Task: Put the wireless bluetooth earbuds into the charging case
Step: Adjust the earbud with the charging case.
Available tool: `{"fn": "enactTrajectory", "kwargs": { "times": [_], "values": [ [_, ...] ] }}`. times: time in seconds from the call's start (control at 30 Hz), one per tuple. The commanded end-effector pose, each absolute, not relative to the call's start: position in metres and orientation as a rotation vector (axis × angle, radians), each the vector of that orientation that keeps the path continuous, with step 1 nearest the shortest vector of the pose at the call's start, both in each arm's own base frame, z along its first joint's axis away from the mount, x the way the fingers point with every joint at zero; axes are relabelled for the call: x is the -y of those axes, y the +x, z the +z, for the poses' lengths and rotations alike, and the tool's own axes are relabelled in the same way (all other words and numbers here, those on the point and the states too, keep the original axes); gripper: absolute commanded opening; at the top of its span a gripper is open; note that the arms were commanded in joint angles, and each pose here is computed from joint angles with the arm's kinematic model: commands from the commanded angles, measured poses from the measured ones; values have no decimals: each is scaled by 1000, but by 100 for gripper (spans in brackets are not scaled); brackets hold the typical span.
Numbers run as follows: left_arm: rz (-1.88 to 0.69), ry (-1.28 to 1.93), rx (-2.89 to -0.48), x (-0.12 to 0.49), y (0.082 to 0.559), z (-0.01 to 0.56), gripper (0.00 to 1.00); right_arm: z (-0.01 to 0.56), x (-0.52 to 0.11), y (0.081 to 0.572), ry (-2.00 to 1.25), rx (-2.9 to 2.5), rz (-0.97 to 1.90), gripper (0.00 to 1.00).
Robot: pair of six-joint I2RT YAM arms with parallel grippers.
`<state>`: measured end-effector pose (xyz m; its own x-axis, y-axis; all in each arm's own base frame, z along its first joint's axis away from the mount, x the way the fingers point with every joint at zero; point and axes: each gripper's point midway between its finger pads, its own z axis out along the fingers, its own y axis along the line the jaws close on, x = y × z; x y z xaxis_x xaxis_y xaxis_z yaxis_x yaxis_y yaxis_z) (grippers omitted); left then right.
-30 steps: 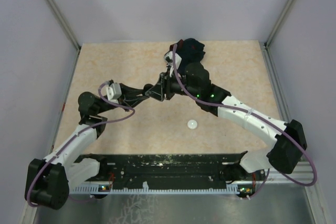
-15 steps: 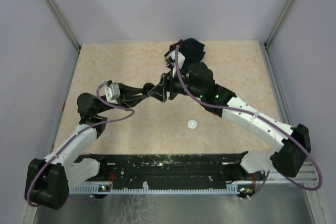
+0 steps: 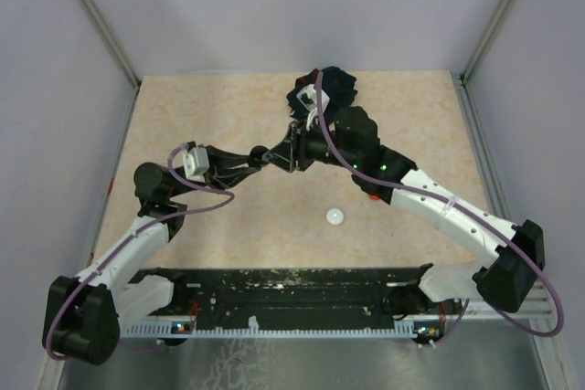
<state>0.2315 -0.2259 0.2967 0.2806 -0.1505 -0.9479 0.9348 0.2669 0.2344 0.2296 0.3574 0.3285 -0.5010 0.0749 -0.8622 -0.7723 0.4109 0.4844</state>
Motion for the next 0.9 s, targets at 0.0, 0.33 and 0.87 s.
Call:
{"fn": "enactTrajectory", "kwargs": {
  "times": [0.0, 0.33, 0.87],
  "values": [
    [-912, 1032, -924, 227, 225, 313, 0, 370, -362, 222, -610, -1684, 1307, 37],
    [-901, 1025, -922, 226, 225, 314, 0, 364, -365, 220, -624, -1729, 1315, 31],
    [-893, 1001, -940, 225, 230, 314, 0, 370, -357, 210, -617, -1705, 1334, 41]
  ]
}}
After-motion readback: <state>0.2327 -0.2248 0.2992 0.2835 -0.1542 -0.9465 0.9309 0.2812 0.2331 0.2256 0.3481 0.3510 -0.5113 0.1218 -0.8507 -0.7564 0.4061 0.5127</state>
